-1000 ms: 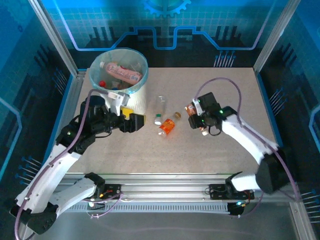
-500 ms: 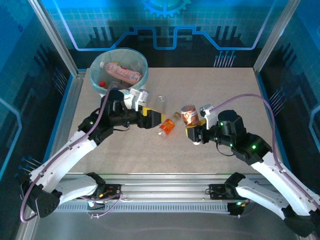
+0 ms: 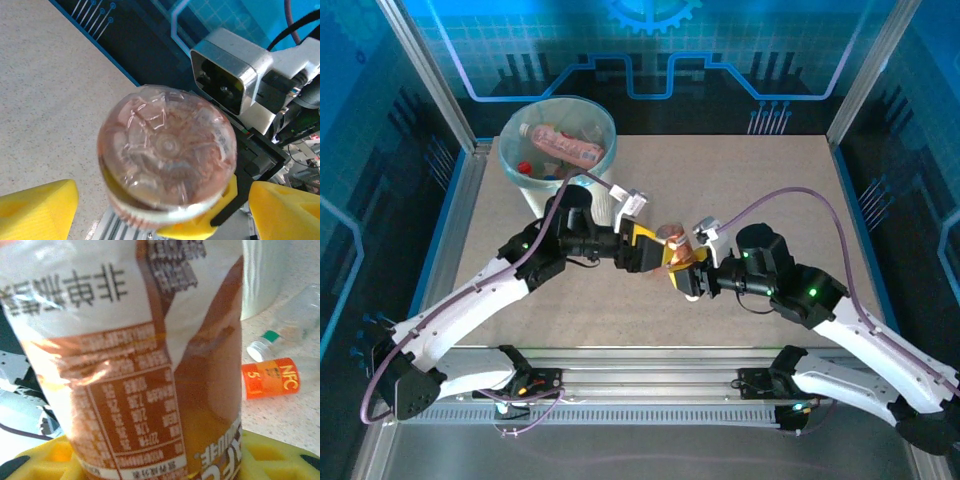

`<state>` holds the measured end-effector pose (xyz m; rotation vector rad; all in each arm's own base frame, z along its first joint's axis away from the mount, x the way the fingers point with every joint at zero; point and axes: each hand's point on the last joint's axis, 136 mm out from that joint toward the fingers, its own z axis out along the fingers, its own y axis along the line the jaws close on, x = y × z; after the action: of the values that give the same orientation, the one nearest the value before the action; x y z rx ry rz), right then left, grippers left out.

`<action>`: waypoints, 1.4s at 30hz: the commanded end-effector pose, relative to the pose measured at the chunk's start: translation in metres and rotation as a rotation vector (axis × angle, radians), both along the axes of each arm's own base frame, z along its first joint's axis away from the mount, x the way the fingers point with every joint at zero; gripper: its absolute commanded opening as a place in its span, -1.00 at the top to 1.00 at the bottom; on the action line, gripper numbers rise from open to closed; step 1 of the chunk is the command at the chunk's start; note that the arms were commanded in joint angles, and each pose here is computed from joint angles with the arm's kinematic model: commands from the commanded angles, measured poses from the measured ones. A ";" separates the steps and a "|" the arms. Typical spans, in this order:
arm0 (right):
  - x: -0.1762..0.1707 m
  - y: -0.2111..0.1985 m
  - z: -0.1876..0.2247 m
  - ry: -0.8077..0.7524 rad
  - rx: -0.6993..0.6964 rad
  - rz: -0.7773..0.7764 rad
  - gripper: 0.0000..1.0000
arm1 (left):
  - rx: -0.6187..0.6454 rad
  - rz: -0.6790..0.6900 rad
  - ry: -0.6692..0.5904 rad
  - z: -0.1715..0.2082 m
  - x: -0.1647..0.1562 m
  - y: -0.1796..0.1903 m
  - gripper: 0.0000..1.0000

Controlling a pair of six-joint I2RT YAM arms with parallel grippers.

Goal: Put the plastic bottles in the bin

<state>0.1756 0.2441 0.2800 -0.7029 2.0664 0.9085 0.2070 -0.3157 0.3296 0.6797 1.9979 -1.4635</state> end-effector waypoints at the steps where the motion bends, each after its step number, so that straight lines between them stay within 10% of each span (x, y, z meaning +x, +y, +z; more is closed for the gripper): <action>1: -0.008 0.016 0.032 -0.049 0.089 0.066 0.03 | 0.012 0.032 -0.054 0.010 0.006 -0.001 -0.76; 13: -0.036 0.051 0.054 -0.060 0.061 0.249 -0.03 | -0.043 0.094 -0.080 0.036 0.003 0.007 -0.09; 22: -0.014 0.036 0.052 -0.088 0.020 0.081 -0.38 | 0.015 0.340 -0.161 0.042 0.017 0.049 0.47; 28: -0.011 0.023 0.070 -0.119 0.065 0.010 -0.74 | 0.040 0.447 -0.218 0.057 0.023 0.069 0.51; 42: -0.008 -0.056 0.085 -0.186 0.108 -0.273 -0.73 | 0.164 0.782 -0.391 0.144 0.086 0.149 0.53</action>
<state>0.1619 0.2014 0.3766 -0.4881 1.8378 0.8312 0.2747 -0.1867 0.4694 0.1953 1.7511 -0.7650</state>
